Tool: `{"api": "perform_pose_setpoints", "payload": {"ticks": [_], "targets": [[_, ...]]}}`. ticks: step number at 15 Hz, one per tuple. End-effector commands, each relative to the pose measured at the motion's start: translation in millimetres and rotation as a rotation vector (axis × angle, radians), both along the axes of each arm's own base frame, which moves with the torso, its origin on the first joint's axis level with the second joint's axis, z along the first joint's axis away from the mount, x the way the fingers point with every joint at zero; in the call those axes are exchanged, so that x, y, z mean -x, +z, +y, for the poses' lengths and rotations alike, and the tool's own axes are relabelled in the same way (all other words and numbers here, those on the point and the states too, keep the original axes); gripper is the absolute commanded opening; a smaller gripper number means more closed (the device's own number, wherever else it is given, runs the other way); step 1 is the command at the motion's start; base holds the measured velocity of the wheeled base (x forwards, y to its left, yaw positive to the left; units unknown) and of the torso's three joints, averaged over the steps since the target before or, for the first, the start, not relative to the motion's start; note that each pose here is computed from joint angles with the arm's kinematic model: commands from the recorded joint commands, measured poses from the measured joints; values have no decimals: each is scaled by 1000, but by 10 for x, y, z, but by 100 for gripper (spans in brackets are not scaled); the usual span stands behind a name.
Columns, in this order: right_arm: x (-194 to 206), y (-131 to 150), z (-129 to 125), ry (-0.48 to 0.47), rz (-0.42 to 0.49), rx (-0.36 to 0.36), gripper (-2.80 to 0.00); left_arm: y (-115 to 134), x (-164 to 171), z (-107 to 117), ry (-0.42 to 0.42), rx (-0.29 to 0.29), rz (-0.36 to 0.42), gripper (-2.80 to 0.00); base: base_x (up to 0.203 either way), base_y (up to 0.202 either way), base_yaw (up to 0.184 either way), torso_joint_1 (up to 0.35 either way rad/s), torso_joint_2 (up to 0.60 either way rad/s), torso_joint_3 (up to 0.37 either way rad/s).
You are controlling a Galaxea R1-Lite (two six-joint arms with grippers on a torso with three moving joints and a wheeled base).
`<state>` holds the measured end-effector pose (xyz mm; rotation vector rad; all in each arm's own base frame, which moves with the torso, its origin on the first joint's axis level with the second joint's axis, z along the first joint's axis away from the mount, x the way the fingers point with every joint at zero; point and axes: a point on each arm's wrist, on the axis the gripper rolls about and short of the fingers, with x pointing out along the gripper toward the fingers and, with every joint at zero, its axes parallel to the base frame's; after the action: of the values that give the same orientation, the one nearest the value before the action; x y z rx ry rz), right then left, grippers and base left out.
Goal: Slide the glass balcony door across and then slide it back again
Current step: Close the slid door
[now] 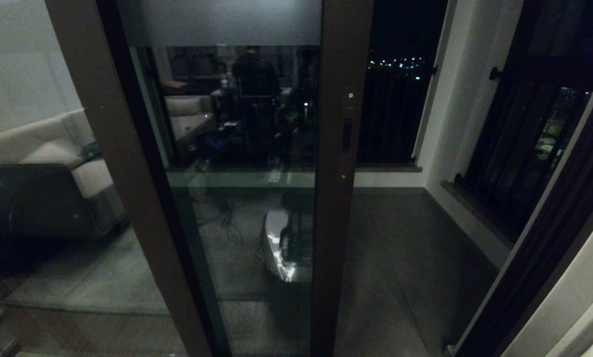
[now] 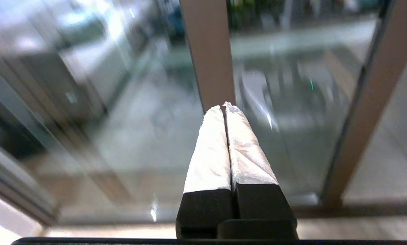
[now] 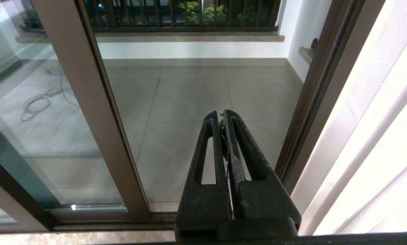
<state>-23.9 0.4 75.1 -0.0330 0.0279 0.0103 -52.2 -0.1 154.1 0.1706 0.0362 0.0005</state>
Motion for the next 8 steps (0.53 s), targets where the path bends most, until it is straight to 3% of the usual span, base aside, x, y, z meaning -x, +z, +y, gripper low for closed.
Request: {"api": "perform_pose_setpoints", "payload": {"ticks": [1,2,4,5,6,8], "targets": [[-1,-1,0,1,3,1,-280,-327,30,-1,-10,90,11,-280,0,0,0,0,0,0],[-1,-2,0,1,3,1,-280,-441,-28,-5,-27,84,51,-280,0,0,0,0,0,0],[0,2,0,1,1,0,-280,-728,-192,-12,-64,7,89,-280,0,0,0,0,0,0],[-1,-2,0,1,3,1,-280,-762,-245,-14,-75,-16,34,-280,0,0,0,0,0,0],[-1,1,0,1,2,0,-280,-759,-263,-15,-80,-18,-3,-280,0,0,0,0,0,0],[-1,-2,0,1,3,1,-280,-796,-269,-12,-63,75,22,-280,0,0,0,0,0,0]]}}
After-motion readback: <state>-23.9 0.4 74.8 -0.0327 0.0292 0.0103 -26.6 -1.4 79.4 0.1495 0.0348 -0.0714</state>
